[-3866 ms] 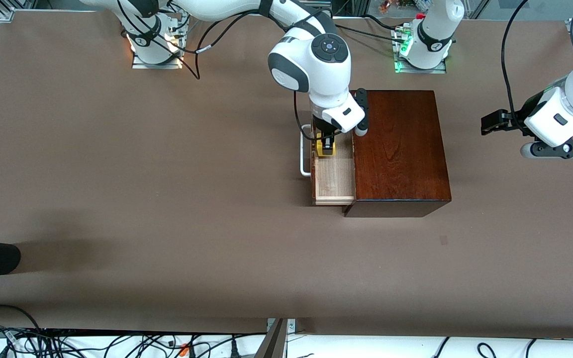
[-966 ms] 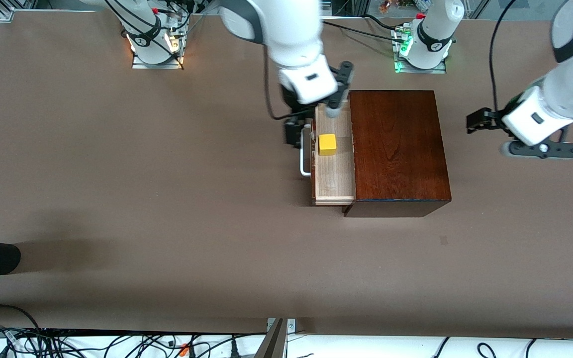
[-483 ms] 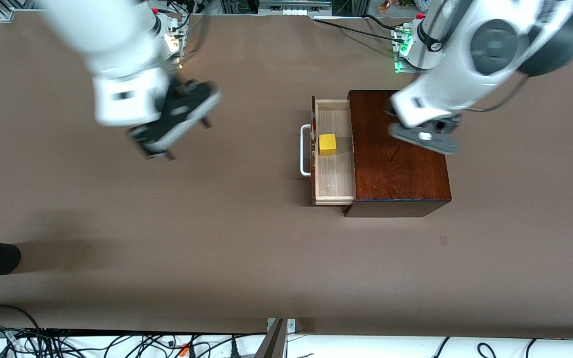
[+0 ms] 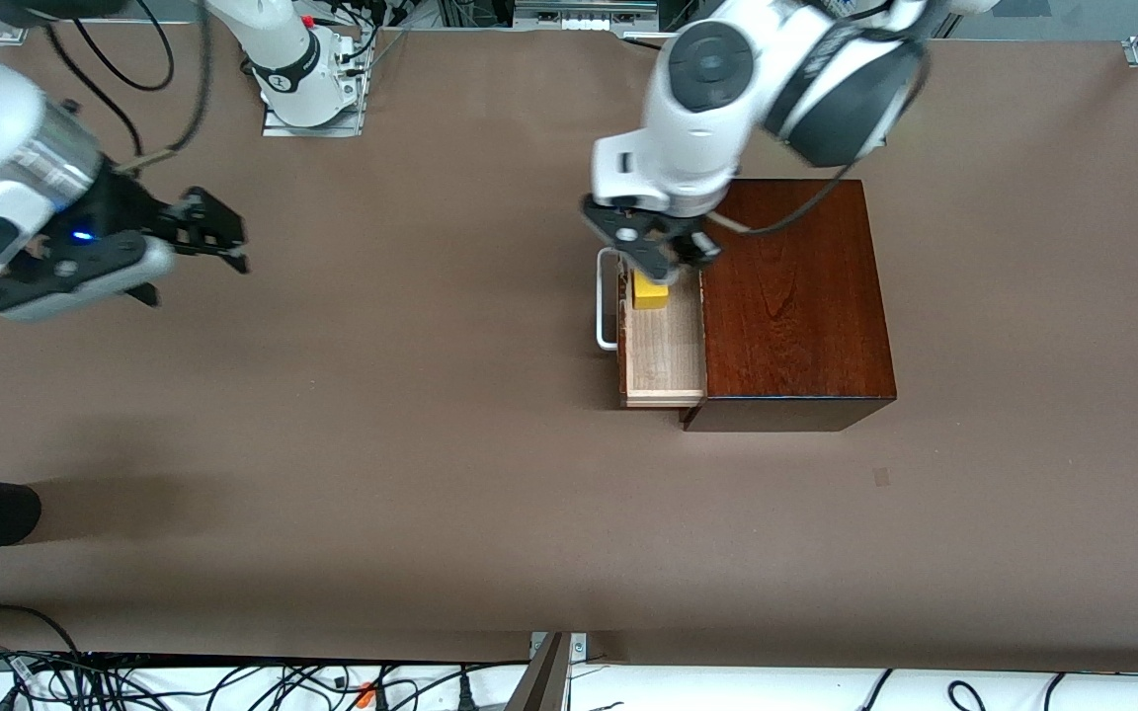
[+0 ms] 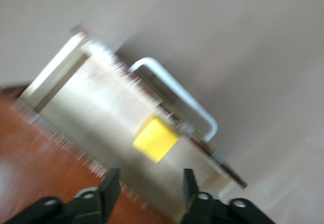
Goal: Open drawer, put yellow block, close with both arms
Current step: 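Raise the right gripper away while the left gripper moves to the drawer, then lower the left gripper against the drawer front beside the handle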
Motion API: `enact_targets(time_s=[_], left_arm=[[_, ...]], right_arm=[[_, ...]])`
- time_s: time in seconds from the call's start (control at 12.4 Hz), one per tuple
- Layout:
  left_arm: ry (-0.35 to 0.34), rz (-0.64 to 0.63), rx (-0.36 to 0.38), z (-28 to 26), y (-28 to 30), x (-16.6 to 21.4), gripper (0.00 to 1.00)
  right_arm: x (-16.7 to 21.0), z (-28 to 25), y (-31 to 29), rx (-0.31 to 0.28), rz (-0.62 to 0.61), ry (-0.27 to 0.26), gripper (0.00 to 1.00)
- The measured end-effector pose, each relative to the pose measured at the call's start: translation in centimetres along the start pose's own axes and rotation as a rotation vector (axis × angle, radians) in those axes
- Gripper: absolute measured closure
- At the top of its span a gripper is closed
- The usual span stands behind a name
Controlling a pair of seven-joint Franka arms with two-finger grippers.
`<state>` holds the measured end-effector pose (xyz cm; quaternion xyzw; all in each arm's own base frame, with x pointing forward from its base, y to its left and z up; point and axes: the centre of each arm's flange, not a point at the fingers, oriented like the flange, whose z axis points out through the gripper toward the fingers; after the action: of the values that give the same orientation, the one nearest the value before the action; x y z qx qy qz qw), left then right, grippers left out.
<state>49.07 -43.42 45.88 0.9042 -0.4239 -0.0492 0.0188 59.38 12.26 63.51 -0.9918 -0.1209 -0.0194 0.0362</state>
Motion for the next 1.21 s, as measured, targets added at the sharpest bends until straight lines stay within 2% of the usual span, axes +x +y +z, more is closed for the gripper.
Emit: enact_targets(time_s=[0.24, 0.32, 0.48, 0.72, 0.89, 1.13, 1.21], left_arm=[[0.045, 0.296, 0.024, 3.8, 5.1, 3.7, 0.84], [0.049, 0.418, 0.055, 5.1, 5.6, 4.5, 0.88], [0.037, 0.629, 0.097, 7.7, 5.6, 5.7, 0.88], [-0.003, 0.858, 0.101, 10.4, 4.6, 6.3, 0.88], [-0.038, 0.924, 0.119, 11.0, 4.1, 6.1, 0.89], [-0.138, 0.951, 0.145, 13.5, 3.2, 5.7, 0.95], [-0.139, 0.956, 0.147, 14.0, 3.3, 6.0, 0.95]], right_arm=[[-2.7, 0.2, 4.5, 0.001, 0.161, -0.035, 0.00], [-3.2, 0.1, 5.5, 0.001, 0.181, -0.040, 0.00], [-3.7, 0.0, 7.1, -0.001, 0.214, -0.048, 0.00], [-3.9, 0.0, 7.7, -0.017, 0.230, -0.050, 0.00], [-3.9, 0.0, 7.8, -0.020, 0.231, -0.050, 0.00], [-3.8, 0.2, 7.8, -0.021, 0.232, -0.055, 0.00], [-3.8, 0.4, 7.8, -0.021, 0.232, -0.058, 0.00]])
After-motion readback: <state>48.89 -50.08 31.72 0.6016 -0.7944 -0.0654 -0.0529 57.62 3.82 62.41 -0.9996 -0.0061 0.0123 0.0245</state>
